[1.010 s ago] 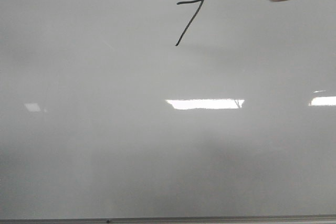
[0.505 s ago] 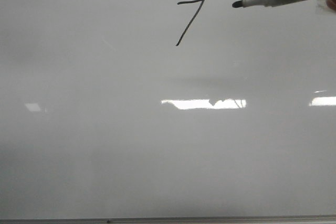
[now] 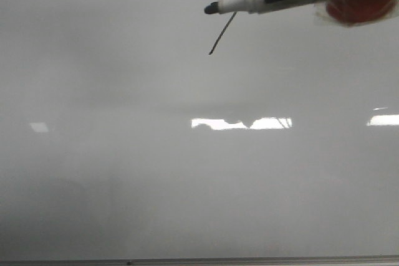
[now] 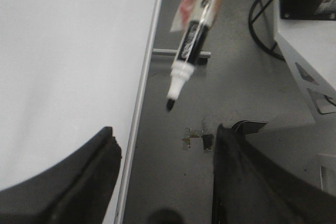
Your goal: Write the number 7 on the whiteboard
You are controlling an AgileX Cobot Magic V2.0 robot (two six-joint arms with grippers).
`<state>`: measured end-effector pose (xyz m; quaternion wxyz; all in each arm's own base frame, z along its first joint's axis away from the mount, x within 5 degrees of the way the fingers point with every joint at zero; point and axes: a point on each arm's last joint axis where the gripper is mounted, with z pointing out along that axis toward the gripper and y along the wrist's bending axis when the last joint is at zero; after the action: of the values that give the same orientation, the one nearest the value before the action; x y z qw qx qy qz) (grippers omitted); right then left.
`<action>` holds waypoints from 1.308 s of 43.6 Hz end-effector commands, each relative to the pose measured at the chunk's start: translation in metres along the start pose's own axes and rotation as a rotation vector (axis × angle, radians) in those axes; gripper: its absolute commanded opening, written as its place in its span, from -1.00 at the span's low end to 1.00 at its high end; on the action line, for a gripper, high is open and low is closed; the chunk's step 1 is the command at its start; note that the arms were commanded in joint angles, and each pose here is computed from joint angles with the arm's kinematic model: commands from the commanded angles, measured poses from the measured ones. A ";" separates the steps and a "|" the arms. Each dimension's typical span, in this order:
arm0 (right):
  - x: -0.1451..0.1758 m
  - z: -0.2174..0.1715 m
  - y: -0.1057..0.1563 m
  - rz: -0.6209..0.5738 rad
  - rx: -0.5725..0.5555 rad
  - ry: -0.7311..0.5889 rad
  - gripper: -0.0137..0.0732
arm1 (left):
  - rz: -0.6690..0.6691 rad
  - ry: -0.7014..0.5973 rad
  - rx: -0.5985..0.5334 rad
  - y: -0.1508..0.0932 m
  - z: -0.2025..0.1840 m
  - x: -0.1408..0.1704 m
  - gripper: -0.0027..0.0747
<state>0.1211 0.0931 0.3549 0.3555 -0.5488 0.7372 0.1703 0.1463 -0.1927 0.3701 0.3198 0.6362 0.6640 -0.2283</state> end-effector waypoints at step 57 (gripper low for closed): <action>-0.011 -0.005 -0.002 0.001 0.015 -0.070 -0.40 | 0.143 0.019 0.118 0.002 0.050 -0.049 -0.83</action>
<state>0.1220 0.0948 0.3538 0.3506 -0.5526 0.7352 0.1767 0.1603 -0.2667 0.3493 0.2569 0.7093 0.6147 -0.2304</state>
